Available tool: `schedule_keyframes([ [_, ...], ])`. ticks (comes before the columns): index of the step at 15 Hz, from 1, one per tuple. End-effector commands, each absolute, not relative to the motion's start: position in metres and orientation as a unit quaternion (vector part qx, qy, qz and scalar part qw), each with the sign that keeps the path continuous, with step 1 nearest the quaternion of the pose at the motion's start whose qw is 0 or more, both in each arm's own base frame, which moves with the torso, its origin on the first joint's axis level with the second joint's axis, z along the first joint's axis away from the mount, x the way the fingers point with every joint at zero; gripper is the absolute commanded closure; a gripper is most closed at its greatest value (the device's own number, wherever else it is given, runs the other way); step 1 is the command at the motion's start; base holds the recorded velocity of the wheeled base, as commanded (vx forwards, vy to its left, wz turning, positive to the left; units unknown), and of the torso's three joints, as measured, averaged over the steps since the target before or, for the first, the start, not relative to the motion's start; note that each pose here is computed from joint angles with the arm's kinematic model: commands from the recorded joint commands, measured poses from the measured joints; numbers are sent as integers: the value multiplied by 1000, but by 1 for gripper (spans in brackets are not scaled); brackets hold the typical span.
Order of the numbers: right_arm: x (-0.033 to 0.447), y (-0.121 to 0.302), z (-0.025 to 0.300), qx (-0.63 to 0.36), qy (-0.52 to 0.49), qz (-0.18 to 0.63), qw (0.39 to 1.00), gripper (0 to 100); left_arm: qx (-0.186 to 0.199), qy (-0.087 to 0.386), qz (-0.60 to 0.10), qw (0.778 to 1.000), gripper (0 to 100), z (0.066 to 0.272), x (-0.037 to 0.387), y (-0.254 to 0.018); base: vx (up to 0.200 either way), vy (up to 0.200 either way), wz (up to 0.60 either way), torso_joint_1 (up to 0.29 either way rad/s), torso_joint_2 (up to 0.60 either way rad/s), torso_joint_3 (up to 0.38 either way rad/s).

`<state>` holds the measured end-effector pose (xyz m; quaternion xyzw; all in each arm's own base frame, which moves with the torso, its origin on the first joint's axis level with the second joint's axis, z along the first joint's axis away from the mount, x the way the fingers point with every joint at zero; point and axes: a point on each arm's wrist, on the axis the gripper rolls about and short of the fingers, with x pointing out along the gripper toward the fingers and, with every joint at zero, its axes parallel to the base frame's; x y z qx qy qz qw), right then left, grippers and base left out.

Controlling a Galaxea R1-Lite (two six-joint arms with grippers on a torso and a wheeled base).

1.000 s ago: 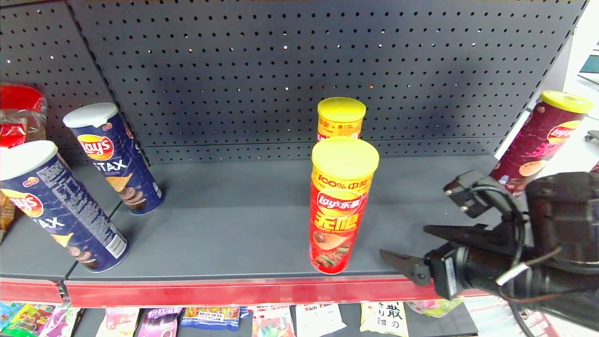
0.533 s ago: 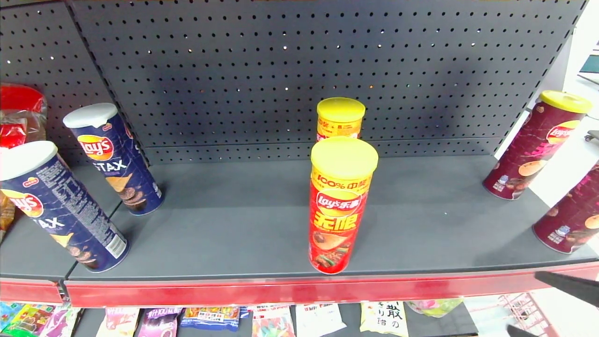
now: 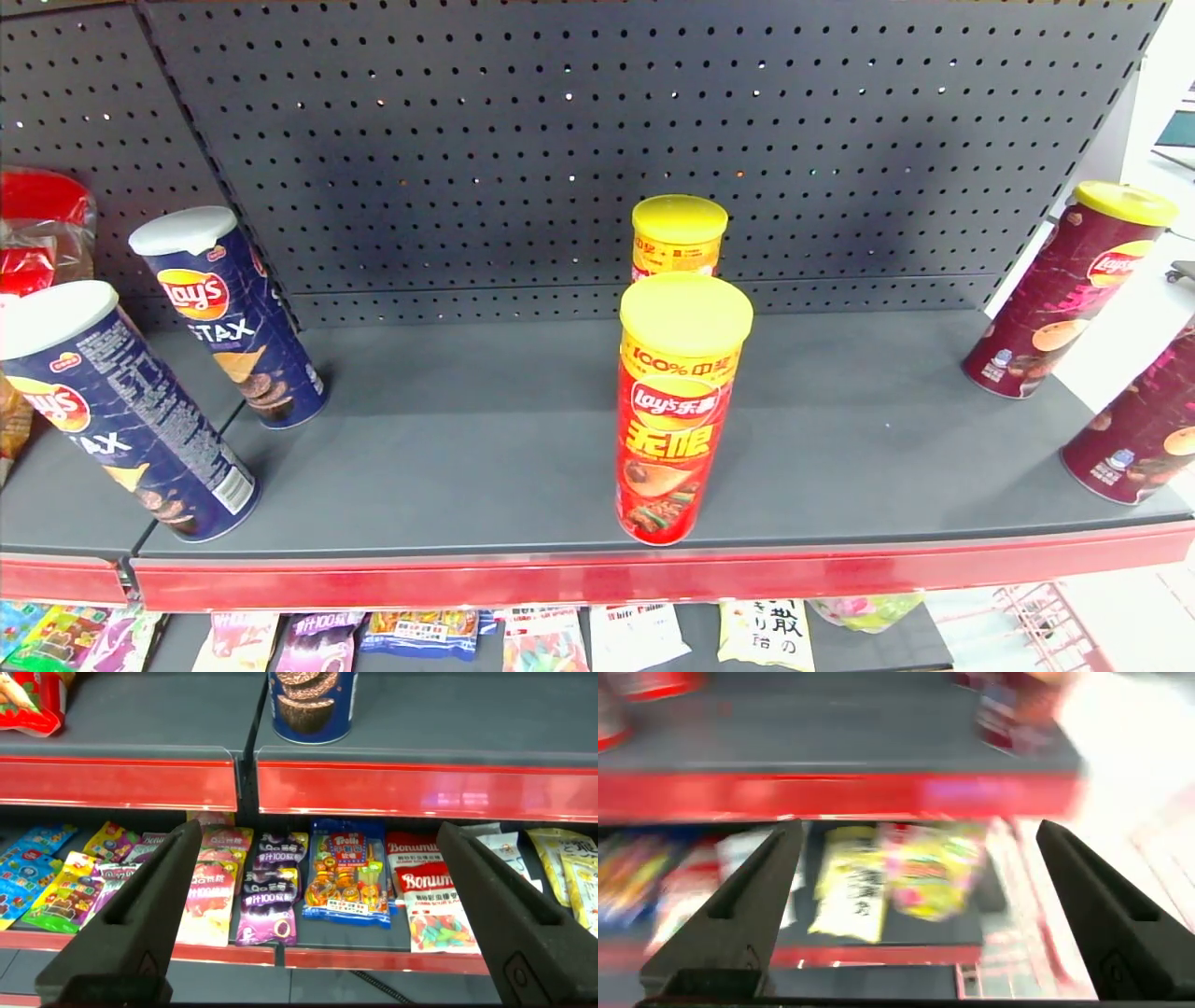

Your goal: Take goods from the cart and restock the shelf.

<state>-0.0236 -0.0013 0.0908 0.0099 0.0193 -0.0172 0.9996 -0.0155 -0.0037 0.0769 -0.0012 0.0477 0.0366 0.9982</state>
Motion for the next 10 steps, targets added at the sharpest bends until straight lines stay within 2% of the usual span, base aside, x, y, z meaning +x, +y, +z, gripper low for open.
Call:
schedule_keyframes([
  [1,-26,1,83,6,2,17,1000,0,-2,48,37,998,0,77,-15,-4,0,0,0,0,0,0],
  [2,-26,4,83,-11,-1,84,996,0,-1,48,37,998,0,77,-15,-4,0,0,0,0,0,0],
  [3,-26,5,83,-28,-7,104,994,0,-2,49,37,998,0,77,-15,-4,0,0,0,0,0,0],
  [5,-24,3,82,-18,1,71,997,0,-1,49,37,998,0,77,-15,-4,0,0,0,0,0,0],
  [6,-23,0,76,-21,5,9,1000,0,-2,49,37,998,0,77,-15,-4,0,0,0,0,0,0],
  [10,-23,0,76,-1,0,6,1000,0,-1,48,37,998,0,77,-15,-4,0,0,0,0,0,0],
])
